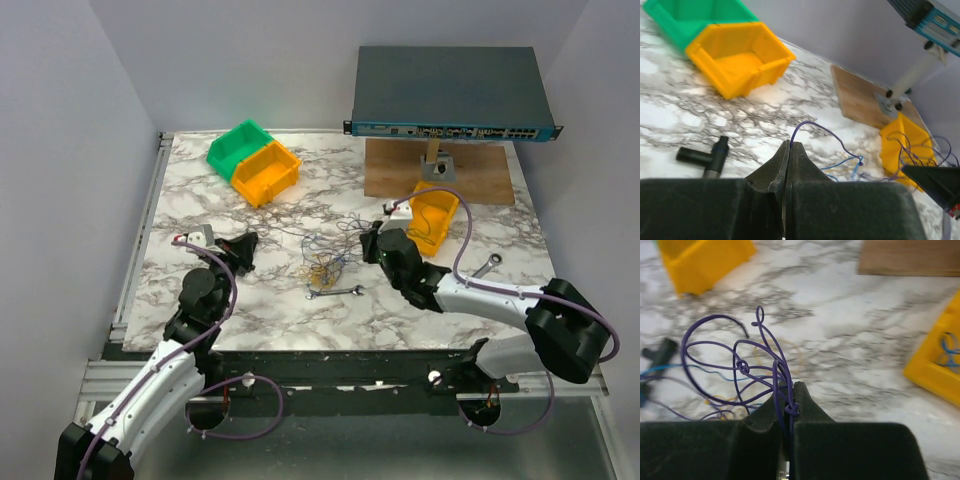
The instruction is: Untangle the cables
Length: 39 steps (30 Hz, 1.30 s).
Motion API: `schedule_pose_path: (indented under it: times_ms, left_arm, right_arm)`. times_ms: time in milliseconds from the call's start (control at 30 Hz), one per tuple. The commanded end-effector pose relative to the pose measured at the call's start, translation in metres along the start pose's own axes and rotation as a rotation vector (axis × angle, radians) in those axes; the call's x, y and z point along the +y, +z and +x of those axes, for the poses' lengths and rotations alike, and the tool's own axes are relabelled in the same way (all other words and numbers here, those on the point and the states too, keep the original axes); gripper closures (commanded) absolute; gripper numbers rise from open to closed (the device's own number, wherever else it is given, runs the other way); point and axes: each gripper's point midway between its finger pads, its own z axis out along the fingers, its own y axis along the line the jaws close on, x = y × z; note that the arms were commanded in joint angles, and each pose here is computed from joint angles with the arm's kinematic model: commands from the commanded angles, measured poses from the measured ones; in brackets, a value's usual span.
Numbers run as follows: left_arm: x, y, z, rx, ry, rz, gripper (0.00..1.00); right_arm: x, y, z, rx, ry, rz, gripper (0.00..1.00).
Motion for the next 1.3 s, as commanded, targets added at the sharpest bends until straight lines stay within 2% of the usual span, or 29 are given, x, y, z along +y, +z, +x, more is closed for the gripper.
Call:
schedule_pose_path:
  times_ms: [0, 67, 267, 467, 533, 567, 600, 633, 667, 700, 733, 767, 833, 900, 967, 1000, 1033, 1067, 1100, 1167, 1267]
  left_arm:
    - [0.04, 0.002, -0.017, -0.087, 0.032, -0.208, 1.0]
    - [0.041, 0.002, -0.017, -0.083, 0.046, -0.214, 1.0]
    - [0.023, 0.008, -0.017, -0.065, 0.085, -0.116, 1.0]
    - [0.018, 0.012, -0.043, -0.054, 0.013, -0.206, 1.0]
    - [0.007, 0.011, -0.062, -0.062, -0.047, -0.215, 1.0]
    - [-0.003, 0.012, -0.074, -0.074, -0.075, -0.199, 1.0]
    - [-0.012, 0.013, -0.084, -0.081, -0.095, -0.179, 1.0]
    - [-0.024, 0.014, -0.097, -0.095, -0.107, -0.151, 1.0]
    - [-0.032, 0.018, -0.106, -0.095, -0.105, -0.133, 1.0]
    - [-0.043, 0.02, -0.12, -0.1, -0.099, -0.113, 1.0]
    - [-0.053, 0.024, -0.132, -0.098, -0.084, -0.103, 1.0]
    - [-0.06, 0.027, -0.138, -0.076, -0.063, -0.092, 1.0]
    - [-0.079, 0.037, -0.152, -0.038, -0.021, -0.056, 1.0]
    - [-0.094, 0.044, -0.167, -0.017, 0.012, -0.035, 1.0]
    - [-0.1, 0.048, -0.19, -0.019, 0.045, -0.063, 1.0]
    - [-0.103, 0.048, -0.205, -0.028, 0.06, -0.084, 1.0]
    - [-0.102, 0.049, -0.214, -0.024, 0.075, -0.11, 1.0]
    - [-0.104, 0.048, -0.23, -0.039, 0.083, -0.124, 1.0]
    - [-0.101, 0.047, -0.236, -0.032, 0.092, -0.15, 1.0]
    - [-0.101, 0.044, -0.258, -0.063, 0.09, -0.177, 1.0]
    - [-0.095, 0.038, -0.271, -0.094, 0.076, -0.204, 1.0]
  right_arm:
    - [-0.072, -0.006, 0.025, 0.058, -0.129, 0.271, 0.97]
    - [-0.074, -0.005, 0.03, 0.07, -0.137, 0.274, 0.92]
    - [-0.062, -0.006, 0.04, 0.075, -0.117, 0.177, 0.92]
    - [-0.07, -0.022, 0.031, -0.003, -0.056, 0.165, 0.93]
    - [-0.069, -0.026, 0.031, -0.009, -0.053, 0.139, 0.72]
    - [-0.065, -0.027, 0.03, -0.013, -0.05, 0.113, 0.54]
    - [-0.062, -0.029, 0.029, -0.019, -0.047, 0.092, 0.48]
    - [-0.06, -0.031, 0.028, -0.029, -0.041, 0.072, 0.48]
    - [-0.06, -0.032, 0.028, -0.035, -0.039, 0.067, 0.48]
    - [-0.061, -0.033, 0.027, -0.042, -0.032, 0.069, 0.54]
    - [-0.063, -0.033, 0.027, -0.045, -0.029, 0.08, 0.71]
    - [-0.067, -0.033, 0.027, -0.049, -0.027, 0.1, 0.82]
    - [-0.074, -0.032, 0.027, -0.046, -0.02, 0.149, 0.97]
    - [-0.08, -0.032, 0.028, -0.042, -0.018, 0.186, 0.99]
    - [-0.084, -0.033, 0.027, -0.049, -0.018, 0.207, 0.92]
    - [-0.085, -0.034, 0.026, -0.055, -0.015, 0.214, 0.82]
    - [-0.087, -0.034, 0.025, -0.057, -0.015, 0.222, 0.59]
    - [-0.088, -0.036, 0.024, -0.062, -0.007, 0.228, 0.44]
    - [-0.088, -0.037, 0.023, -0.069, -0.002, 0.228, 0.35]
    - [-0.091, -0.038, 0.022, -0.077, 0.004, 0.238, 0.28]
    - [-0.093, -0.039, 0.023, -0.078, 0.003, 0.248, 0.27]
